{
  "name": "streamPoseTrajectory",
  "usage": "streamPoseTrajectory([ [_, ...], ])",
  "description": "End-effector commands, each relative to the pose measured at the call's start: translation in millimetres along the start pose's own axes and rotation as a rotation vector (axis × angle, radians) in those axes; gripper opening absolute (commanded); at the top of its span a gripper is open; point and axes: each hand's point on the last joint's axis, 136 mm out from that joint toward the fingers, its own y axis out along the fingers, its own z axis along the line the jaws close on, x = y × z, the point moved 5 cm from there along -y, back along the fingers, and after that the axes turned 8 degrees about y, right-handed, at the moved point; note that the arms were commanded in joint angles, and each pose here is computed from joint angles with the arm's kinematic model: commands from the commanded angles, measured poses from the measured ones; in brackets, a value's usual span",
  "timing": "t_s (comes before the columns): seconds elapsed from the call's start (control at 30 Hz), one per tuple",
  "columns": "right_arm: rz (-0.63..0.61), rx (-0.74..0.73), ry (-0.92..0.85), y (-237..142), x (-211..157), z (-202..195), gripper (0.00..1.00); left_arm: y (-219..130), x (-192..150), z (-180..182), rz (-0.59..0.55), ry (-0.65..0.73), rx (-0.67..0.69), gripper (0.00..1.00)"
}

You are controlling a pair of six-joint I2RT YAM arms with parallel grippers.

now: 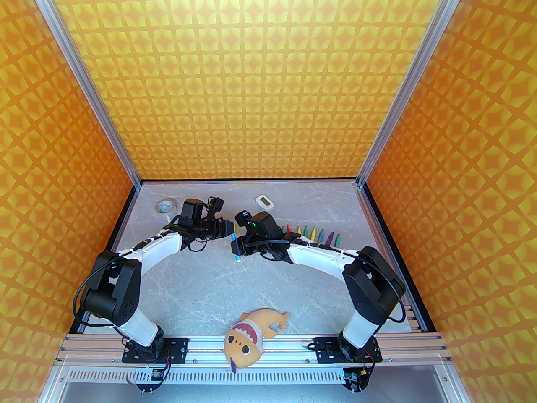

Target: Open the pen caps

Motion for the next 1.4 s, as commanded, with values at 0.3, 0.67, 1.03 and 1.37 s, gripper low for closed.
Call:
streamPoseTrajectory([
  [0.3, -0.051, 0.004, -0.017, -4, 4, 0, 0.25, -6, 15, -13, -0.058, -0.004, -0.077, 0.0],
  [0.67, -0.016, -0.003, -0.008, -8, -7, -3, 0.0, -20, 20, -3, -0.113, -0.017, -0.058, 0.0],
  [1.03, 0.052, 0.053, -0.031, -23, -38, -3, 0.0, -42, 42, 18, -0.247, -0.106, 0.011, 0.0],
  [1.37, 0.078, 0.071, -0.056, -28, -52, -6, 0.0, -41, 49, 26, -0.266, -0.147, 0.028, 0.0],
])
